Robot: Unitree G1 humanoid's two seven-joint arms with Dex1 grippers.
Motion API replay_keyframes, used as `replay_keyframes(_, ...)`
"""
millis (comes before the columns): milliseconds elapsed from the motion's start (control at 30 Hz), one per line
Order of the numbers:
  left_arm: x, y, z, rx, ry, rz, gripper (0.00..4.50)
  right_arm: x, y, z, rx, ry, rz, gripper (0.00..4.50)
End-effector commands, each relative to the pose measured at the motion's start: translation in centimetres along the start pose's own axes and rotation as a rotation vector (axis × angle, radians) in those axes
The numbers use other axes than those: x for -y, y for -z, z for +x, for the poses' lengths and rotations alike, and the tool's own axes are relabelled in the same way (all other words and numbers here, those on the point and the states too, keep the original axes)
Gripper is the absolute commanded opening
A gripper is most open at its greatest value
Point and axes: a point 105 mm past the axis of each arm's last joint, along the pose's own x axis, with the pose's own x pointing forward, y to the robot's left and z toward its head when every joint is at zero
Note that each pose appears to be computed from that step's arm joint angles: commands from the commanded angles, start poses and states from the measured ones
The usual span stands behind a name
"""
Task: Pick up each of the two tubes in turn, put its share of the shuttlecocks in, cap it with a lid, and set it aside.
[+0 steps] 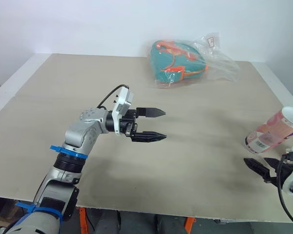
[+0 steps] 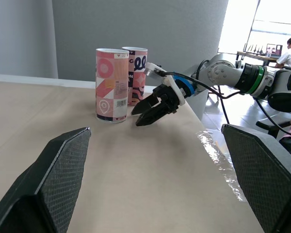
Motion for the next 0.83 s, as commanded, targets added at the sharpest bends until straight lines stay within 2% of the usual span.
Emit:
replay_keyframes(33, 0.3, -1.1, -1.6, 0.000, -0.034, 0.023, 4.50, -2.4, -1.3, -1.5, 0.032, -0.105, -0.075, 4.47)
replay_keyframes(100, 0.4, -0.3, -2.6, -0.040, -0.063, 0.013, 4.50, -3.8, -1.4, -1.7, 0.040, -0.156, -0.107, 4.47)
replay_keyframes(200, 0.1, 2.6, -4.5, -0.159, -0.156, -0.032, 4.50, -7.4, -1.4, -1.1, 0.065, -0.273, -0.164, 4.47)
replay_keyframes(400, -1.4, 5.7, -7.7, -0.195, -0.432, -0.105, 4.50, -14.3, -2.2, 1.7, 0.148, -0.494, -0.200, 4.47)
replay_keyframes(600, -1.5, 7.5, -10.8, -0.230, -0.648, -0.109, 4.50, -17.0, -3.3, 4.2, 0.186, -0.587, -0.220, 4.47)
replay_keyframes(833, -0.8, 7.8, -11.3, -0.193, -0.702, -0.102, 4.50, -18.1, -3.1, 5.5, 0.191, -0.630, -0.213, 4.47)
